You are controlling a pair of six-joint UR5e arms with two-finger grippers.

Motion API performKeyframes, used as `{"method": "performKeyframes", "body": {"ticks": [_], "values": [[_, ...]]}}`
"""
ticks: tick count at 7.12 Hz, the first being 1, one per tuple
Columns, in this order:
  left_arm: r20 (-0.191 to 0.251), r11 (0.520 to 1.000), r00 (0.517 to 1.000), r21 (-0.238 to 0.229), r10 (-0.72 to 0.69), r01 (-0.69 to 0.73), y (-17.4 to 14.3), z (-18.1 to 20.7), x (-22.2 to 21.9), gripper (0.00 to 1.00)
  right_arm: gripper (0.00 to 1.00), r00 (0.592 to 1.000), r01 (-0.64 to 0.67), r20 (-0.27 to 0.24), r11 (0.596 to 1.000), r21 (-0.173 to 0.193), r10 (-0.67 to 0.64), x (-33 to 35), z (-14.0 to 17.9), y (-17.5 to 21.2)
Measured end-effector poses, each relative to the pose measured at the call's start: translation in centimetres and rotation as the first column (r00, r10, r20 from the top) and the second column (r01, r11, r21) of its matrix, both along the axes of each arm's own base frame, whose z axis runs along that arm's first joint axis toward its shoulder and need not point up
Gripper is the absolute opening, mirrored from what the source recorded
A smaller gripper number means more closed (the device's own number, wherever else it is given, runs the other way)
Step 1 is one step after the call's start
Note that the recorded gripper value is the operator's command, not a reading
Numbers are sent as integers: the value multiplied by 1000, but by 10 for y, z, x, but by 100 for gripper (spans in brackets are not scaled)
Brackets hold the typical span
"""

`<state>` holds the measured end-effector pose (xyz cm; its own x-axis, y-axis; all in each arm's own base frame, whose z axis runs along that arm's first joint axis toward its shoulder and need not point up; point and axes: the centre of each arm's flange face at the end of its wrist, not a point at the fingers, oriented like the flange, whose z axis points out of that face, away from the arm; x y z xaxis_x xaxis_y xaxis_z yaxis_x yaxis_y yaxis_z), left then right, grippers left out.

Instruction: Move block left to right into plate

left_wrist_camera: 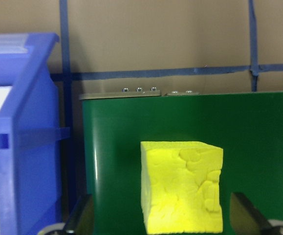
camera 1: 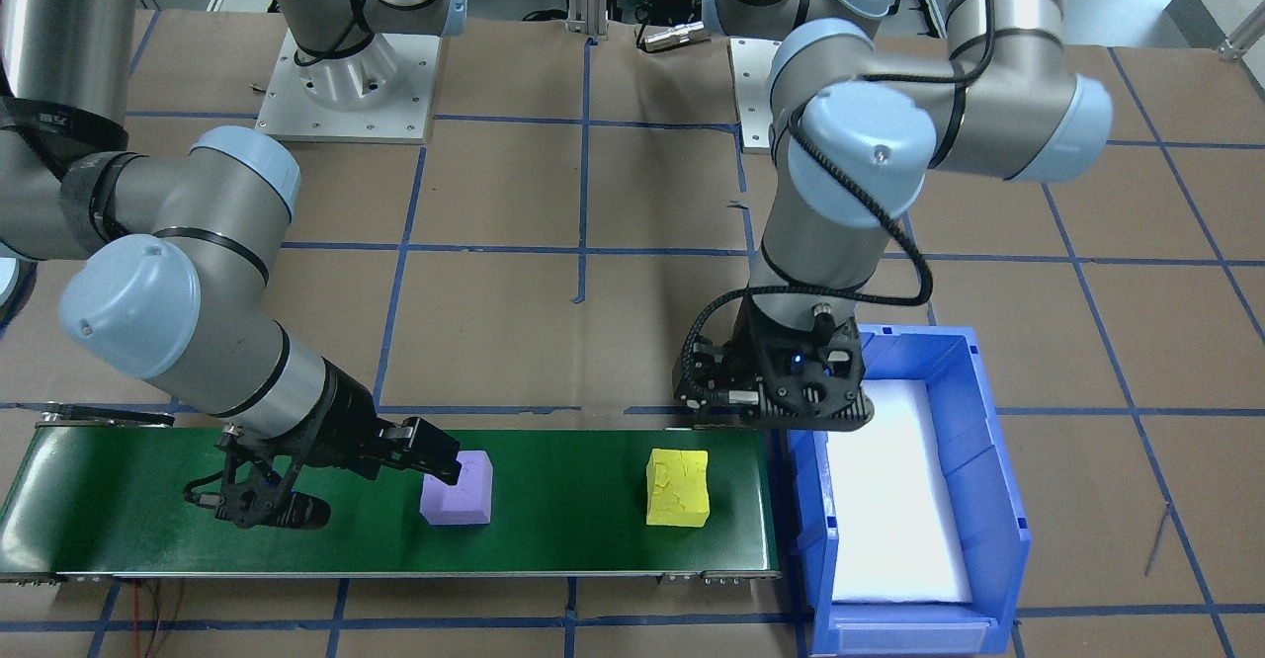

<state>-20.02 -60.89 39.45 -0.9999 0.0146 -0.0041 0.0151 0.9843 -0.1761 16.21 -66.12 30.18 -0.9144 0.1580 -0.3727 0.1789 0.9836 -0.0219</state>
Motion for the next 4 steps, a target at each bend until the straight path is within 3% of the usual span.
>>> {"method": "performKeyframes", "body": {"ticks": [1,2,3,4], "values": [[51,999,998,15,39,-39,19,32,29,100,100,1000,0,0,1000,6,0,0,-5,-2],[76,997,995,37,64,-66,44,63,51,100,100,1000,0,0,1000,12,0,0,-10,-4],[87,993,994,85,73,-80,74,85,65,100,92,1000,0,-1,1000,13,0,0,-15,-7],[92,987,993,136,76,-88,100,96,73,100,44,1000,-3,-7,1000,5,3,-1,-24,-10]]}}
